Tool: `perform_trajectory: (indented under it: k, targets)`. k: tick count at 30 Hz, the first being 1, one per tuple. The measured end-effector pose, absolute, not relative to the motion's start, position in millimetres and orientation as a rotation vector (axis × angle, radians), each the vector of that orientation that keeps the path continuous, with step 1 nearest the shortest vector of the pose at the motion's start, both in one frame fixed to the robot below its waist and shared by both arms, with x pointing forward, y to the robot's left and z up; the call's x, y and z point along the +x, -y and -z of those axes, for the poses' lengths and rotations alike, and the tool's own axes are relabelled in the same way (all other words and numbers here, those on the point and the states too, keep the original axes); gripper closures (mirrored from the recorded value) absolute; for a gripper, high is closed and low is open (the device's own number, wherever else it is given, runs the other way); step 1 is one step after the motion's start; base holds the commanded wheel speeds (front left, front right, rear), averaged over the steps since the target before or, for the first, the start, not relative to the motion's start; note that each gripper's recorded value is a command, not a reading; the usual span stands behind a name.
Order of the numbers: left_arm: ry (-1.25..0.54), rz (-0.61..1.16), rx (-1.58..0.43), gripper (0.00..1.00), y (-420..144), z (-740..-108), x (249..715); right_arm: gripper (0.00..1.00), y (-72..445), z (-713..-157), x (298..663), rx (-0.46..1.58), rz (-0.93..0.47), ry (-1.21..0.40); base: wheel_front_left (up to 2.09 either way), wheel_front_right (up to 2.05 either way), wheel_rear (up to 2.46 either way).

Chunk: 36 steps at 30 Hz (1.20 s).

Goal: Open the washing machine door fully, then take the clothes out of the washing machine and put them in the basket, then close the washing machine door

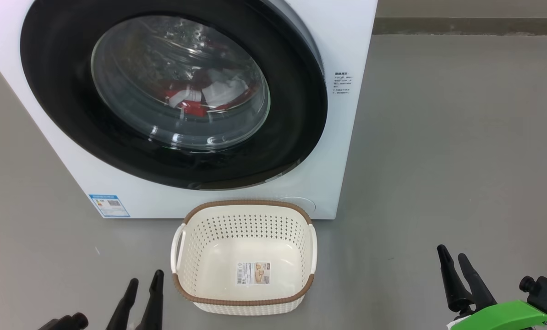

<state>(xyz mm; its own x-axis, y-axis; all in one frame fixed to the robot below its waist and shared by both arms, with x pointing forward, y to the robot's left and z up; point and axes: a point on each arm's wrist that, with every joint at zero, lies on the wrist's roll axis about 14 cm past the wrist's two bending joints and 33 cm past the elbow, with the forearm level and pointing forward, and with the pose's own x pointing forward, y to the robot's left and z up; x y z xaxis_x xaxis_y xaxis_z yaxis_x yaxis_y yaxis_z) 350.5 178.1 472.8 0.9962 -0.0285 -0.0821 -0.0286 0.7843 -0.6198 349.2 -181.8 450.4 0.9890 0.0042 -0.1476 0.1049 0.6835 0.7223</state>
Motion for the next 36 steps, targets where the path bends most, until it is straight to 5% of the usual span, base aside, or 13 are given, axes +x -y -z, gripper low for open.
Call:
perform_trajectory:
  k: [36]
  targets:
    - [-0.014,0.063,-0.3,0.0,-174,-484,345,0.0,179,-452,338,0.489,0.001,-0.107,0.0,0.0,0.0]
